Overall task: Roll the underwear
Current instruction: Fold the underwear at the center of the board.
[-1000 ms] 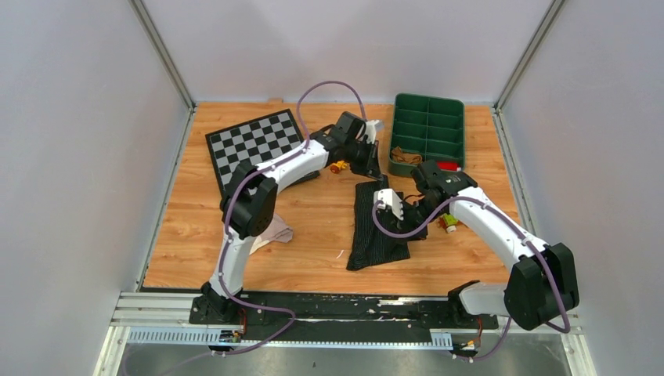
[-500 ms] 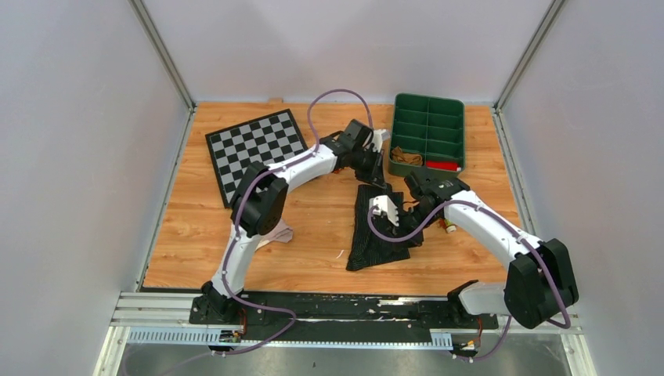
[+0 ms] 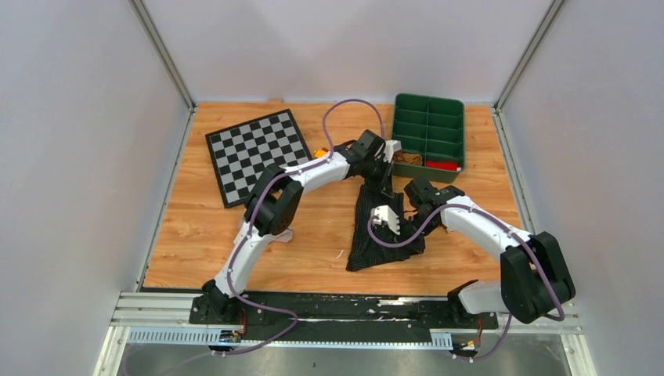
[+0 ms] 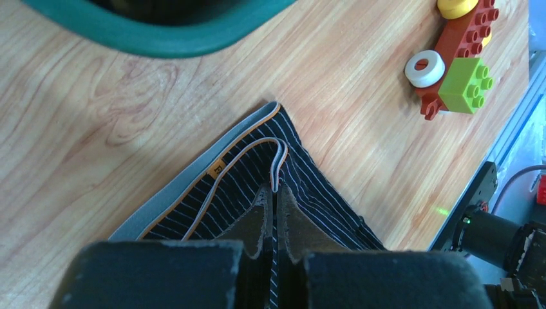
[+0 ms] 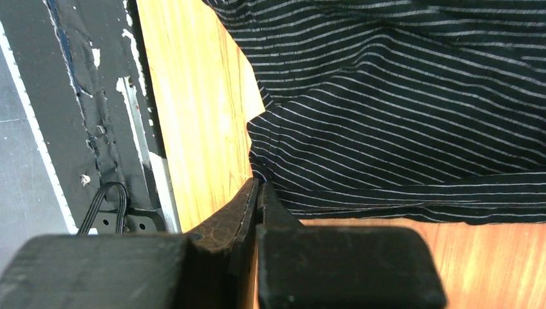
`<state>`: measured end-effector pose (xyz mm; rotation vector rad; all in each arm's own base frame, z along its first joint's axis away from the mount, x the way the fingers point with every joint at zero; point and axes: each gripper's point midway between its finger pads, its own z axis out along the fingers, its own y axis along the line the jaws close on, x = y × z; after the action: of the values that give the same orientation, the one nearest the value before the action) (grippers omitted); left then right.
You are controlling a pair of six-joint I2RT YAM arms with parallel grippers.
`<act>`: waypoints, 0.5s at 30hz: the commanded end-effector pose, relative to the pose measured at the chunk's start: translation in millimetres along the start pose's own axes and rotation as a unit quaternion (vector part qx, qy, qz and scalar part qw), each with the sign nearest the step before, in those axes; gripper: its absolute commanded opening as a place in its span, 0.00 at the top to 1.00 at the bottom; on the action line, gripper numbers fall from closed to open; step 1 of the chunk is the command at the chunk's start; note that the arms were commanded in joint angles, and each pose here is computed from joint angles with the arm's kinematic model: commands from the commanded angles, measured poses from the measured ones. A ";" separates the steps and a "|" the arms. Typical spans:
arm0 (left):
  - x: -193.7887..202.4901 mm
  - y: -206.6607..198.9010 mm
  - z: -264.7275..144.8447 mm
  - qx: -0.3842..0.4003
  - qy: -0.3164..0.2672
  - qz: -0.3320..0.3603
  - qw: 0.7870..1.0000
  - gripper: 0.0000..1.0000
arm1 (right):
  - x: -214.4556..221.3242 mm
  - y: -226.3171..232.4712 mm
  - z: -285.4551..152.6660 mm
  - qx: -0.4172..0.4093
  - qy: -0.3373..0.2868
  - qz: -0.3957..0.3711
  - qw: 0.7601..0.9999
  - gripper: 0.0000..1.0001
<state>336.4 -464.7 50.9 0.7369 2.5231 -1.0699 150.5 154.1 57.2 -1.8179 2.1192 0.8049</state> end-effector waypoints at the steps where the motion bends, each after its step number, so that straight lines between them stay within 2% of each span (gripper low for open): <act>1: -19.6 -11.7 5.3 0.012 -0.029 0.025 0.999 1.00 | 6.6 -3.7 2.5 0.005 0.000 -0.012 1.000 1.00; 7: -15.0 -14.4 16.2 0.016 -0.026 0.027 0.999 0.99 | 14.6 -6.0 3.8 0.013 0.008 -0.003 1.000 0.95; 10: -15.9 -15.0 19.9 0.015 -0.028 0.025 0.999 0.95 | 21.0 -7.9 4.0 0.020 0.015 0.002 1.000 0.93; 13: -25.3 -22.1 12.0 0.016 -0.036 0.032 0.999 0.83 | 21.7 -11.6 -1.3 0.032 0.024 0.009 0.999 0.78; 15: -34.4 -29.7 -7.4 0.019 -0.041 0.046 0.998 0.73 | 12.4 -16.9 -19.6 0.055 0.021 0.020 0.998 0.70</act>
<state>335.3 -481.6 43.1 0.7626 2.4955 -1.0824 148.4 134.2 40.0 -1.8065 2.1997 0.7391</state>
